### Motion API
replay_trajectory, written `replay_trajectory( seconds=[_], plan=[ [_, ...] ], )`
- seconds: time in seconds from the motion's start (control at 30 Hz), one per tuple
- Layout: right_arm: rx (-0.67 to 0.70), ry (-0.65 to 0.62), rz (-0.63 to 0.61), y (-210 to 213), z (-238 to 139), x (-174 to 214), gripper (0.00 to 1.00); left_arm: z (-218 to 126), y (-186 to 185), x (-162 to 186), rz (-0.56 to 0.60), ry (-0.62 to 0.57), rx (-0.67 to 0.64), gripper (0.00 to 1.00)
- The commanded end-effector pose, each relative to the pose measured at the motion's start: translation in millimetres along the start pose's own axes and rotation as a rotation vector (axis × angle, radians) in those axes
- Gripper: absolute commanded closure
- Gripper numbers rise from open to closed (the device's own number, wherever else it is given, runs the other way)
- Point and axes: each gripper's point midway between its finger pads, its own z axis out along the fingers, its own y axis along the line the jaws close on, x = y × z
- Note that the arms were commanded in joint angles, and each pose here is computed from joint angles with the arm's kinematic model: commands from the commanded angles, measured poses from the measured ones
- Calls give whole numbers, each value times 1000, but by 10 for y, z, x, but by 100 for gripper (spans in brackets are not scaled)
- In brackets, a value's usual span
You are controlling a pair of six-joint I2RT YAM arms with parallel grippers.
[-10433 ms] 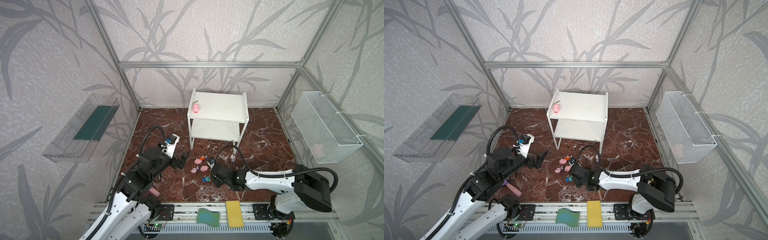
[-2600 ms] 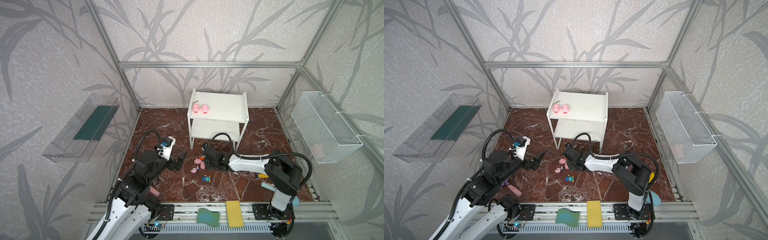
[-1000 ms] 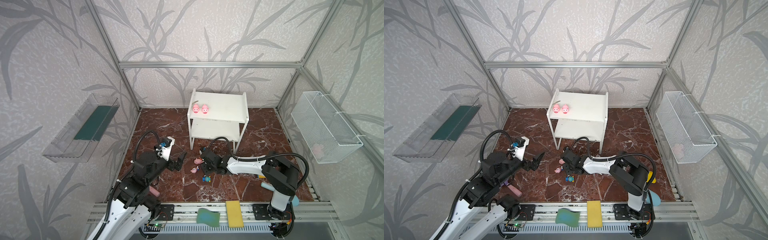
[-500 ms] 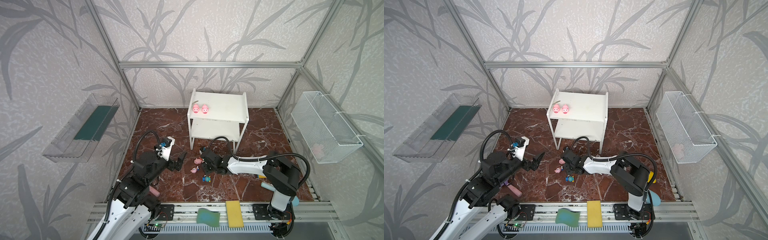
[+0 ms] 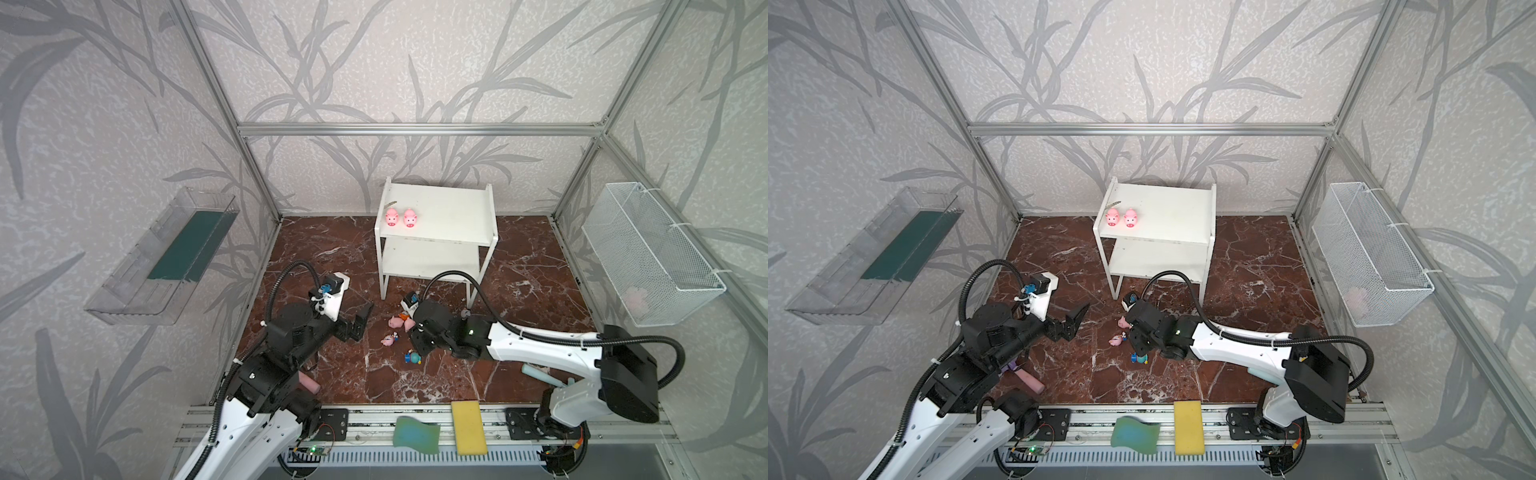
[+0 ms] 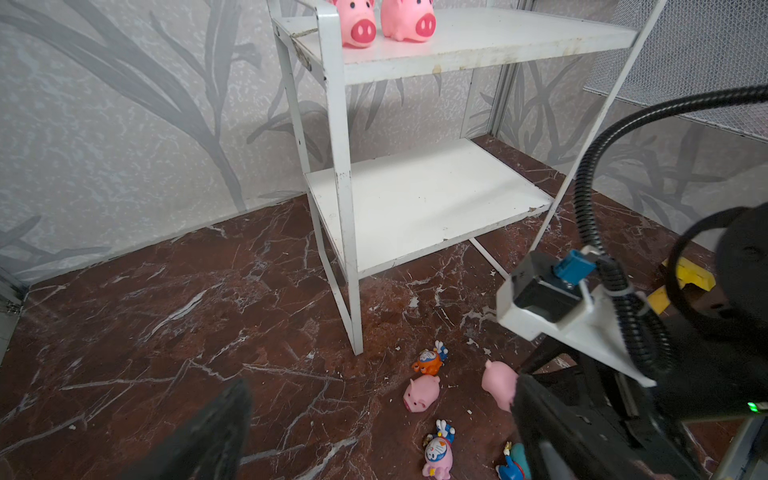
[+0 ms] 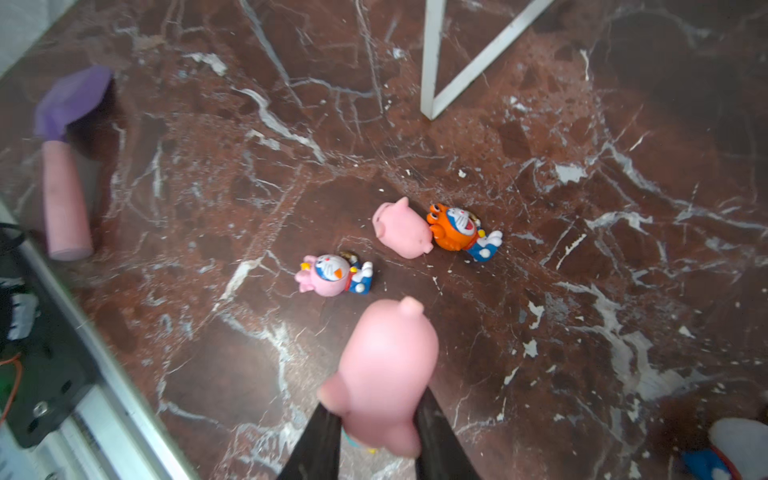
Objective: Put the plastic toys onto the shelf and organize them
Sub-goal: 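Lift the third pink pig up to the shelf's top tier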
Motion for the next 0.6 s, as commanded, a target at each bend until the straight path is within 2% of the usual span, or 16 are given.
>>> replay_trajectory(
  seconds=[0.0,0.33,0.57],
  plan=[
    [21,-26,-48,-11,-311,-63,70,-19,-32,-28,4,-19,17,1],
    [28,-288,-129,-66,-1249,-694,70,-14,-41,-30,2,-17,23,1],
    [65,-405,-144,-222,-1746,-1229,70,-14,-55,-40,3,-18,31,1]
  ],
)
